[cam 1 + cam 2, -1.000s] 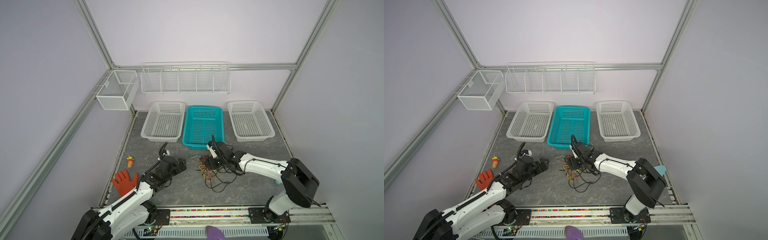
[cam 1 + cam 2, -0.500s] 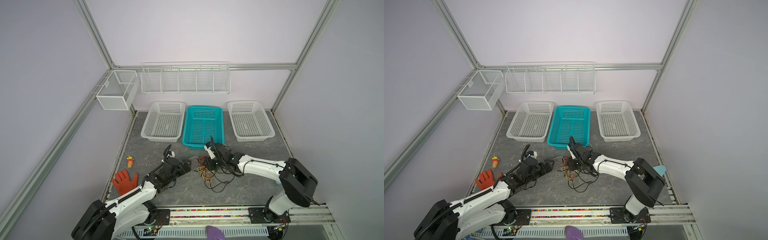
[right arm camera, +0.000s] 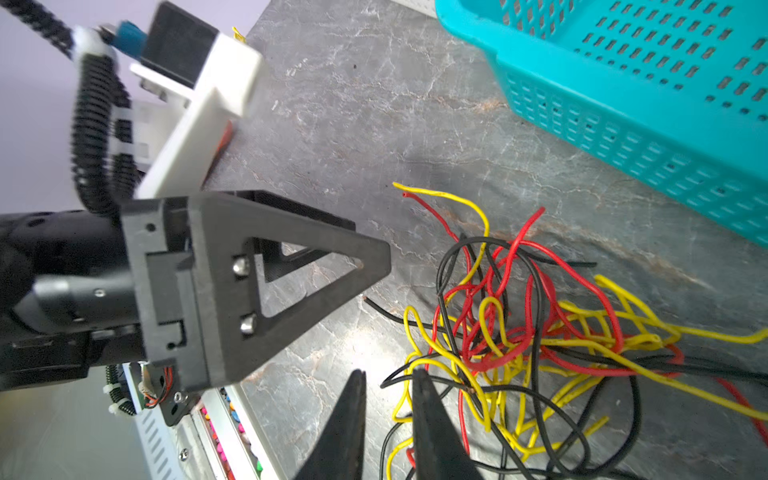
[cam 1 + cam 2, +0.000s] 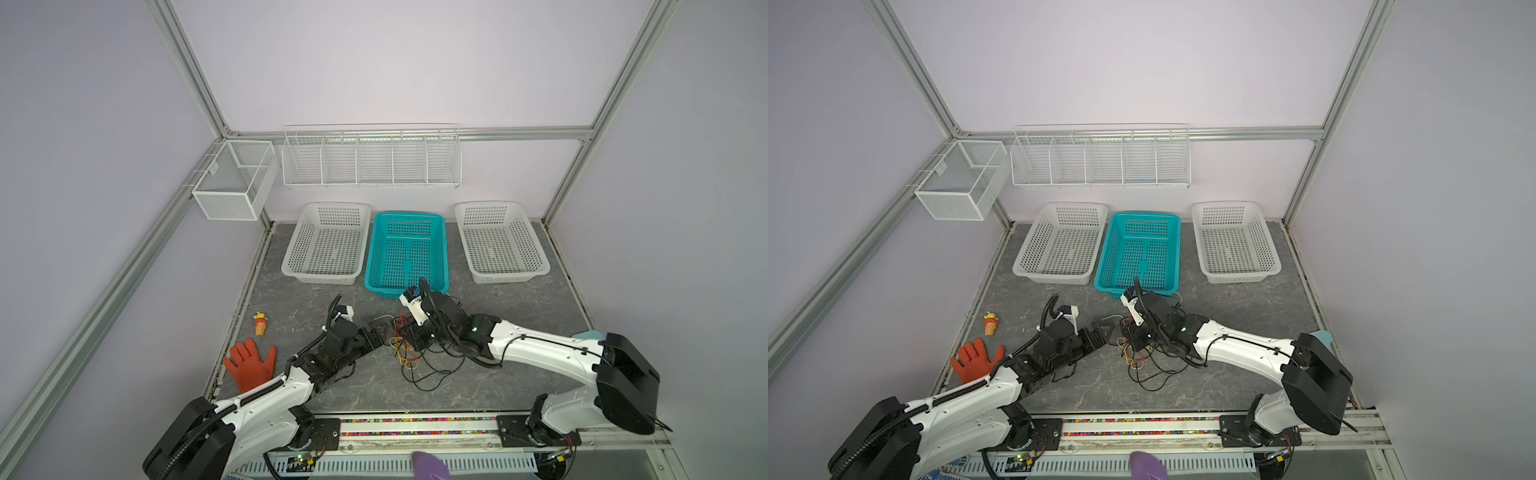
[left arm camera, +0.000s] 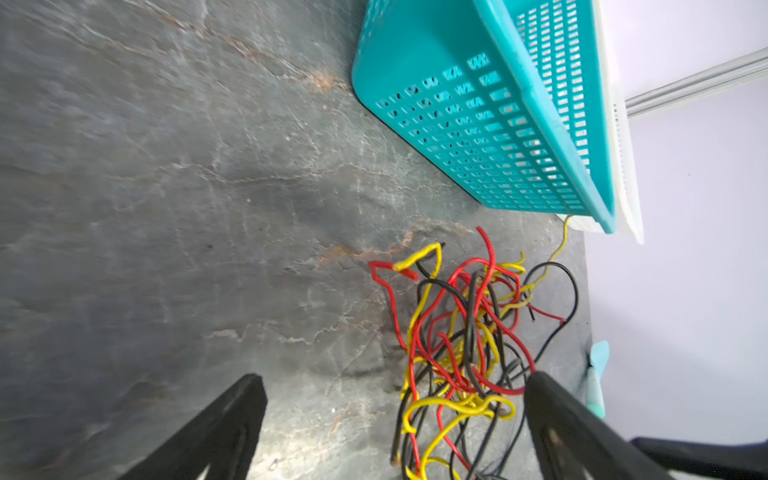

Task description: Untangle the cables

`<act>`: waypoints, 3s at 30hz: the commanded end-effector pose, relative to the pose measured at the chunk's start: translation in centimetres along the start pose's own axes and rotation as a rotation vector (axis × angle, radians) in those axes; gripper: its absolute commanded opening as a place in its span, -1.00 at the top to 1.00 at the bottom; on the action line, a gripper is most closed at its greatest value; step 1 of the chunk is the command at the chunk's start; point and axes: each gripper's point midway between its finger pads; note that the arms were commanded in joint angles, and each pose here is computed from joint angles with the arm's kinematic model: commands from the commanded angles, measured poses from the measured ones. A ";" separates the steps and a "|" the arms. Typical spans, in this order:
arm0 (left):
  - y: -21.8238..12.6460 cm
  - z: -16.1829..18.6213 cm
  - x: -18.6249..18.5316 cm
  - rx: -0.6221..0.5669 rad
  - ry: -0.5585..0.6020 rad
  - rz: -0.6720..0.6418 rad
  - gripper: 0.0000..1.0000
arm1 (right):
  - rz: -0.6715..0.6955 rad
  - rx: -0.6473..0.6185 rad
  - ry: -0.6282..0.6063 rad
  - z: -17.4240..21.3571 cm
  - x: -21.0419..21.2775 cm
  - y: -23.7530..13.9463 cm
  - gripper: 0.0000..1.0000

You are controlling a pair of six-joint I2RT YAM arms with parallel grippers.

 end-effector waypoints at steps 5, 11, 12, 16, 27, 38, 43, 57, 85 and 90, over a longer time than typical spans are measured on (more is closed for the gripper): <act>0.9 1.0 -0.5 0.035 -0.034 0.030 -0.96 | 0.136 0.045 0.015 1.7 -2.4 -1.5 0.12; 2.5 2.4 -0.8 0.085 -0.022 0.017 -0.96 | 0.187 0.105 0.022 3.9 -3.9 -0.5 -0.08; 2.9 2.8 -0.9 0.098 -0.019 0.014 -0.95 | 0.191 0.110 0.030 4.1 -4.1 -0.3 -0.10; 3.9 3.4 -1.1 0.111 -0.017 0.019 -0.92 | 0.190 0.119 0.049 4.2 -4.8 0.4 -0.14; 5.4 4.1 -1.3 0.141 -0.065 0.031 -0.59 | 0.138 0.166 0.151 6.3 -7.2 3.2 -0.09; 4.9 4.0 -0.9 0.128 -0.060 0.027 -0.27 | 0.059 0.161 0.151 6.4 -6.4 5.1 0.37; 4.5 3.9 -0.7 0.117 -0.058 0.030 -0.05 | 0.013 0.136 0.123 5.6 -5.2 4.3 0.68; 2.7 2.7 -1.5 0.079 0.004 0.017 0.79 | 0.026 0.032 0.044 2.6 -3.5 -2.4 0.86; -3.8 0.7 -6.7 0.013 0.057 0.228 0.10 | -0.164 -0.237 0.002 -2.6 0.6 -12.4 0.87; -4.9 1.8 -9.0 0.084 0.075 0.351 -0.32 | -0.165 -0.249 0.008 -3.7 0.5 -12.6 0.87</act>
Point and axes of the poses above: each gripper's point midway between its finger pads, its own y axis out along the fingers, its own x axis along the line the jaws close on, z = x × y, and after that the axes turned 9 degrees about -y, right-handed
